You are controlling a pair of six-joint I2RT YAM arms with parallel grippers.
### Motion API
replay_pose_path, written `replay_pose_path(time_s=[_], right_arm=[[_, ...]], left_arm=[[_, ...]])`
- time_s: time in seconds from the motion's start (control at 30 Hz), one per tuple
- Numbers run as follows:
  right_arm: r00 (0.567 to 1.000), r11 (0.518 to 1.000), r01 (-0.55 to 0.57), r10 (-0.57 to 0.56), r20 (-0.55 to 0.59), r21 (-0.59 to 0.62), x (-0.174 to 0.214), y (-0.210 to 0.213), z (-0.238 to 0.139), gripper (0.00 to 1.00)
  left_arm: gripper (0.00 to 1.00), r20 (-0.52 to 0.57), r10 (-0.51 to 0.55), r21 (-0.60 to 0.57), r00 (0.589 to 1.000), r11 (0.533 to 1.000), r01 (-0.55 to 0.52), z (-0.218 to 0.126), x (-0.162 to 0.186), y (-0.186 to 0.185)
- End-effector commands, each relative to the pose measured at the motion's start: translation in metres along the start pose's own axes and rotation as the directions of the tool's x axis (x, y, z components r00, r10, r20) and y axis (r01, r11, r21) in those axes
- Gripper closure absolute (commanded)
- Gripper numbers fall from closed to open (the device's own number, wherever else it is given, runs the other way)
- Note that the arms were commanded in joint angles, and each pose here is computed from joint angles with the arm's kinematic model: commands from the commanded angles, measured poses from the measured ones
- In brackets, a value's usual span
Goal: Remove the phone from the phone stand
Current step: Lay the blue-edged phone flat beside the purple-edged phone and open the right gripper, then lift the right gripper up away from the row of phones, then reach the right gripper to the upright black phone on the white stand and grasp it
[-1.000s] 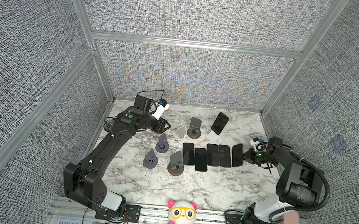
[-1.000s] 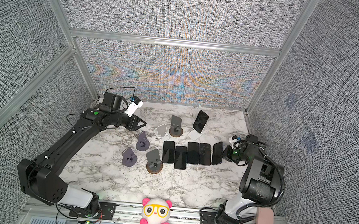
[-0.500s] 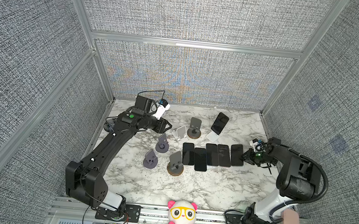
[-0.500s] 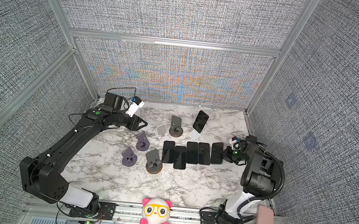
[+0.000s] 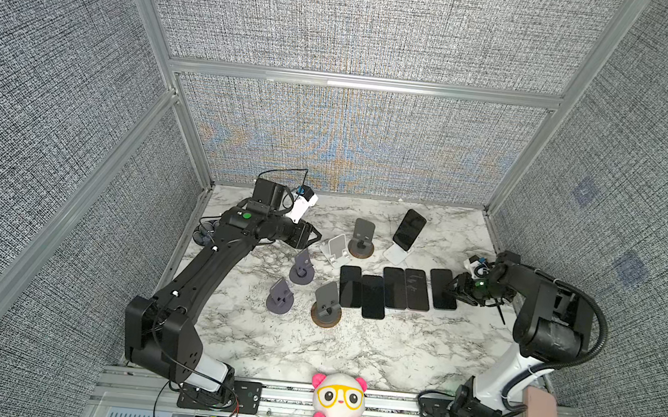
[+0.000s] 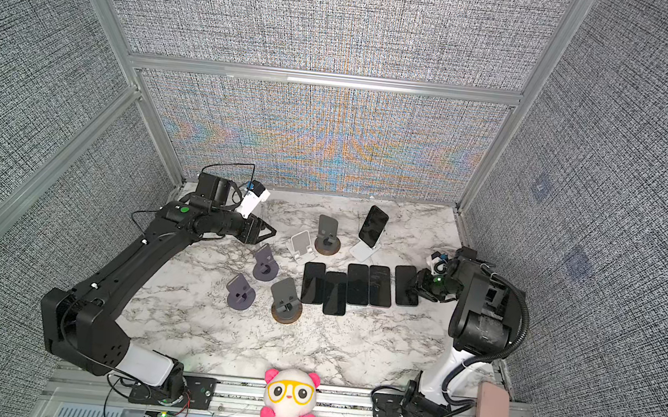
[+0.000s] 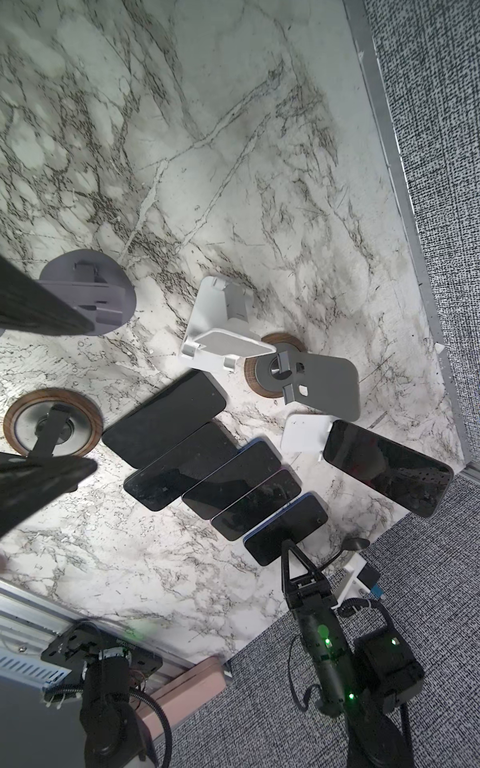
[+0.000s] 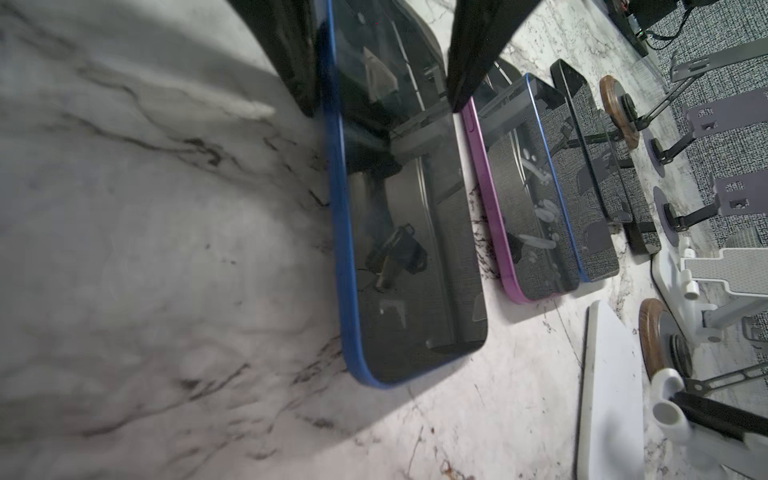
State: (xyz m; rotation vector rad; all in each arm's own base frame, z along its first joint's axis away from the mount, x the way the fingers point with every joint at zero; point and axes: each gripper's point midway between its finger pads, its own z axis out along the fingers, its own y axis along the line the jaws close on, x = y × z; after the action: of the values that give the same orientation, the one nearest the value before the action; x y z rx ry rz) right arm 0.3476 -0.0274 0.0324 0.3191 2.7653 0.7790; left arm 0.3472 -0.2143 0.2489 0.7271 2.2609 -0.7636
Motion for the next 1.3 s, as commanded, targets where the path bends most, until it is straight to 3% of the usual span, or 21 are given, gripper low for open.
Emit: replay_pose_path(time_s=[0.0,0.4,0.57,1.0,1.13,1.27], right_arm=[[1.0,1.0,0.001,-0.001,-0.022,-0.017,0.002,0.005,0.003,0.52],[0.999,1.0,0.026,-0.026,-0.044,0.003,0.011,0.013,0.006,0.52],[0.998,0.999,0.042,-0.041,-0.04,0.03,0.009,0.014,-0.002,0.33],[0.994,0.994,0.097,-0.099,0.039,0.05,-0.004,0.033,-0.03,0.2],[0.984,0.986,0.144,-0.152,0.097,0.084,-0.011,0.048,-0.049,0.19],[0.938,0.975,0.218,-0.223,0.266,0.047,-0.035,0.094,-0.073,0.2]], left_arm=[[0.51,0.02,0.008,0.012,1.0,1.0,-0.008,-0.001,-0.006,-0.002],[0.51,0.019,0.009,0.011,1.0,1.0,-0.01,-0.002,-0.006,-0.002],[0.51,0.018,0.011,0.012,1.0,1.0,-0.011,-0.002,-0.006,-0.002],[0.51,0.028,0.016,0.017,0.999,1.0,-0.017,-0.005,-0.008,-0.005],[0.51,0.034,0.018,0.019,0.999,1.0,-0.019,-0.007,-0.009,-0.006],[0.51,0.038,0.018,0.034,0.999,0.999,-0.019,-0.006,-0.009,-0.008]])
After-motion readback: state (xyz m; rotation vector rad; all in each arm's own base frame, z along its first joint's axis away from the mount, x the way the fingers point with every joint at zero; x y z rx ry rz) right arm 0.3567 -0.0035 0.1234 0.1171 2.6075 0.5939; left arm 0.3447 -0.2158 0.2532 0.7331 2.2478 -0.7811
